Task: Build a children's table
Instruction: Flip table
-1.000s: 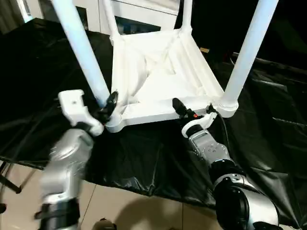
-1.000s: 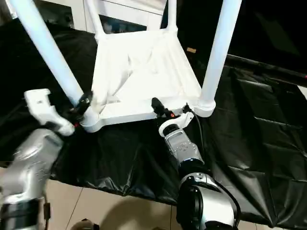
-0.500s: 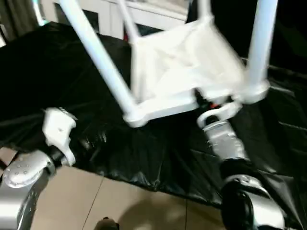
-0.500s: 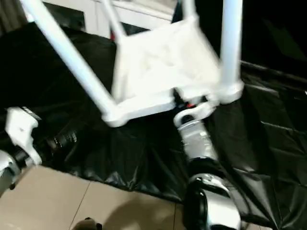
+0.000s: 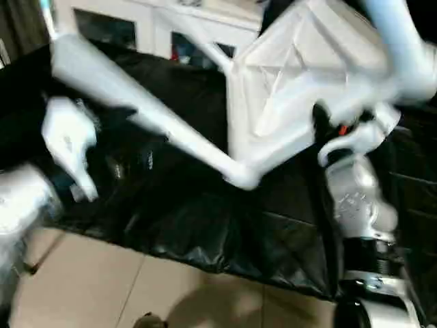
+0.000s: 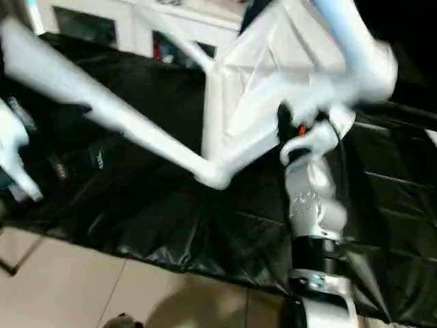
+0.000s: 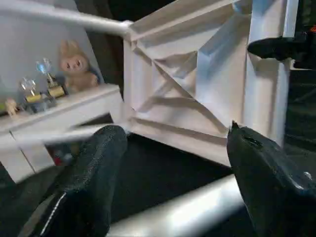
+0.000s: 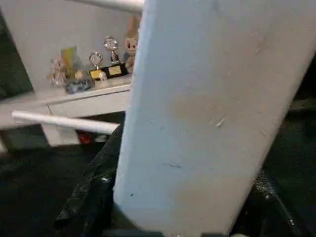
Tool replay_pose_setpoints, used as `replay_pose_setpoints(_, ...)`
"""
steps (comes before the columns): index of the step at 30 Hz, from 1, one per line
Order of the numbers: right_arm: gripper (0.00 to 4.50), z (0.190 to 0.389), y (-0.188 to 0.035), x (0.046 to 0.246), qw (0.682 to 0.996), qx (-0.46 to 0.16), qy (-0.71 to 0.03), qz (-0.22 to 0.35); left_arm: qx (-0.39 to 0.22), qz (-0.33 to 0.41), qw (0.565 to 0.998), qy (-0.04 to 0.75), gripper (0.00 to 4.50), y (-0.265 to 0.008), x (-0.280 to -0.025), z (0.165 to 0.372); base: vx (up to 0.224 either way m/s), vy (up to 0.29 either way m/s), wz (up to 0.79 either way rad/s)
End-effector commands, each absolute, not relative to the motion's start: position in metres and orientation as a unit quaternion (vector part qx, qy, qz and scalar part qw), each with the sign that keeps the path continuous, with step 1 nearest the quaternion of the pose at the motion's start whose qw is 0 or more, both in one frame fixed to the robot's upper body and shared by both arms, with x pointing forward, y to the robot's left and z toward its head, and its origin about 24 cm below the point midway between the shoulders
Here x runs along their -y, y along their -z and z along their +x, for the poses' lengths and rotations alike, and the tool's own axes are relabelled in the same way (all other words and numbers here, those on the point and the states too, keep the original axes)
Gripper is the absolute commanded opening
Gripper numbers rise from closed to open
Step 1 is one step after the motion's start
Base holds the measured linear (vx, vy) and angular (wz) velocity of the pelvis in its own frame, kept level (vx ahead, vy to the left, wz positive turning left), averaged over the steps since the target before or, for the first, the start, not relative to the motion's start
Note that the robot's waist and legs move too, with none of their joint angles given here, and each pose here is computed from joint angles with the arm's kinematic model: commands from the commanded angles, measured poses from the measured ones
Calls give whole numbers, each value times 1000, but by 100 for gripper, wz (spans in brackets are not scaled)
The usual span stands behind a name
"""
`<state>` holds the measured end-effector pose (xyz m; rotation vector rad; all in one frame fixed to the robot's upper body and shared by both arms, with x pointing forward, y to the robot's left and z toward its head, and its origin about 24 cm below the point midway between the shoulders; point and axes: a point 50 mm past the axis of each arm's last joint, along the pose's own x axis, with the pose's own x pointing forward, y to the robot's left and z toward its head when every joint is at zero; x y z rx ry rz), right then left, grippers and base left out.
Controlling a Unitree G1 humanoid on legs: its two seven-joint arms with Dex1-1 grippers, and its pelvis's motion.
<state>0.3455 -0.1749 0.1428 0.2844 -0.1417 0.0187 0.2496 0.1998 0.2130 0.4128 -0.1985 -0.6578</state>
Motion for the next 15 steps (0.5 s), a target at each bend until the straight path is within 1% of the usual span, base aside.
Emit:
replay_pose_setpoints(1, 183, 341, -123, 182, 998, 10, 30, 48, 136, 239, 907, 318, 366, -233, -193, 254, 0, 0, 0)
replay_pose_setpoints(2, 182, 339, -124, 183, 999, 7, 41, 32, 157, 252, 900, 318, 366, -244, -189, 255, 0, 0, 0)
replay_pose_setpoints(5, 176, 337, -125, 183, 998, 2, 56, 11, 196, 274, 885, 322, 366, -261, -181, 255, 0, 0, 0)
replay_pose_setpoints(7, 167, 333, -126, 177, 998, 0, 62, -25, 234, 305, 862, 331, 366, -281, -168, 255, 0, 0, 0)
replay_pose_setpoints(9, 165, 333, -126, 176, 997, 0, 66, -30, 242, 316, 854, 335, 366, -284, -165, 255, 0, 0, 0)
replay_pose_setpoints(11, 165, 333, -125, 170, 998, -4, 59, -37, 253, 335, 845, 332, 366, -290, -160, 257, 0, 0, 0)
replay_pose_setpoints(13, 165, 334, -124, 161, 998, -8, 42, -42, 257, 383, 832, 308, 366, -293, -160, 265, 0, 0, 0)
replay_pose_setpoints(14, 165, 334, -123, 157, 998, -15, 34, -58, 255, 424, 820, 288, 366, -294, -162, 271, 0, 0, 0)
replay_pose_setpoints(15, 165, 334, -122, 155, 997, -17, 31, -62, 255, 436, 816, 282, 366, -294, -163, 273, 0, 0, 0)
